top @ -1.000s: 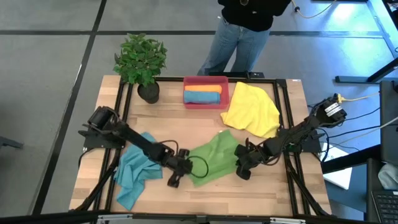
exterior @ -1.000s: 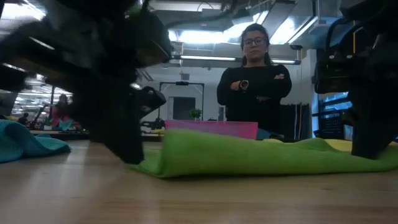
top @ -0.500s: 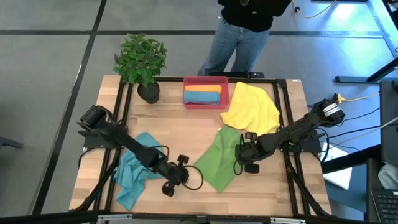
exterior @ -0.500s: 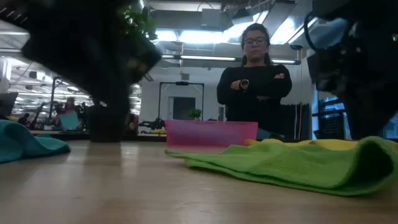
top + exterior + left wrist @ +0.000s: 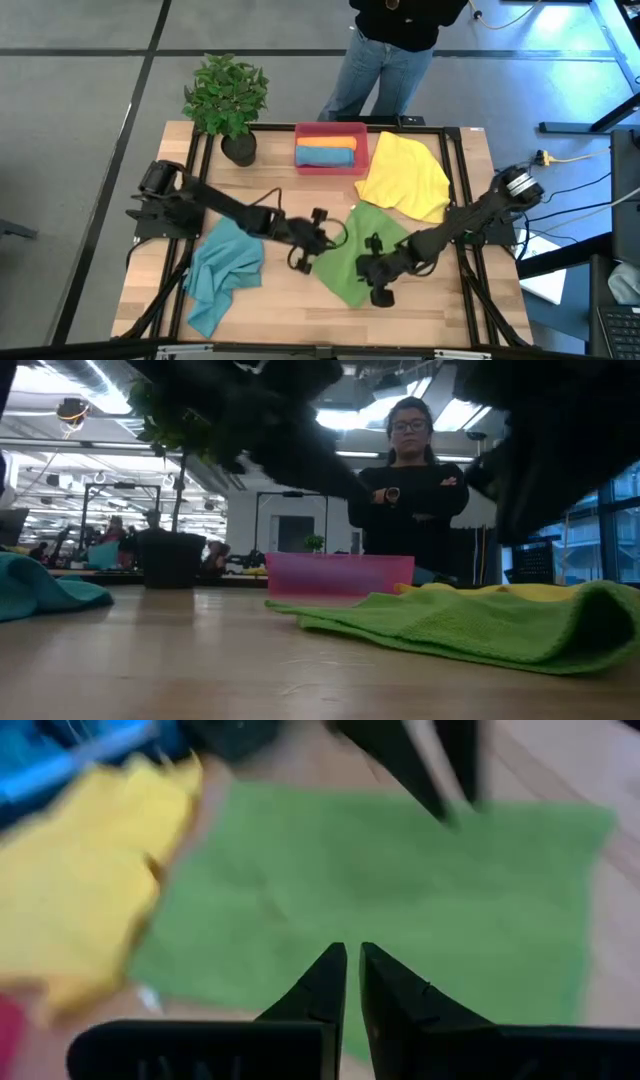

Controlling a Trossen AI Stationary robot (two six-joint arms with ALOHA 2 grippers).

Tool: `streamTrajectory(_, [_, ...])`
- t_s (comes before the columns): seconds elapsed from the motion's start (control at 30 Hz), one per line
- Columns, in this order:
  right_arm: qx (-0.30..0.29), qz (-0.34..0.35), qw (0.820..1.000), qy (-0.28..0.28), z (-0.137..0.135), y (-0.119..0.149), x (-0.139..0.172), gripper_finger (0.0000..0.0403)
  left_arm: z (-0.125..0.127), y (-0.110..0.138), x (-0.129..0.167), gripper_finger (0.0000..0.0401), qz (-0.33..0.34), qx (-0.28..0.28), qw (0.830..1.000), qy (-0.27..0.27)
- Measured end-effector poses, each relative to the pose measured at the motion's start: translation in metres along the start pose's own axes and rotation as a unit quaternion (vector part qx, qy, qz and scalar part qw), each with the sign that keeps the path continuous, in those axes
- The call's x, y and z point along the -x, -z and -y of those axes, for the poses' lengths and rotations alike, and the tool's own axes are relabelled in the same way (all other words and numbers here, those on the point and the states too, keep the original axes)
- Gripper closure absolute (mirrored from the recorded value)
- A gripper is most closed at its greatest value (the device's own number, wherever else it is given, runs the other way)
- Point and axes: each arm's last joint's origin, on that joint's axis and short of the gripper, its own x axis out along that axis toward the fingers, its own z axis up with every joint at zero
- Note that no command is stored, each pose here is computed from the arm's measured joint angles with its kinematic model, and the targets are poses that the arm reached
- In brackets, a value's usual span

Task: Roll microfiber towels into tight, uniform cylinder then place into a basket
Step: Fold the green towel

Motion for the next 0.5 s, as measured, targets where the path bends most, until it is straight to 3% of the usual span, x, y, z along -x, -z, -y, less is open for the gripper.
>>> streamTrajectory(0.13, [0.007, -0.025, 0.999, -0.019, -0.01, 0.012, -0.03, 0.0327, -0.027, 0.005, -0.015, 0.0376, 0.056, 0.0, 0.998, 0.026])
streamTrajectory(0.23, [0.008, -0.04, 0.999, -0.021, -0.017, 0.016, -0.043, 0.0327, -0.042, 0.01, -0.032, 0.0376, 0.062, 0.011, 0.997, 0.046])
streamTrajectory(0.5, [0.003, -0.063, 0.996, -0.062, -0.03, 0.017, -0.052, 0.0327, -0.042, 0.016, -0.09, 0.0376, 0.008, 0.022, 0.994, 0.111])
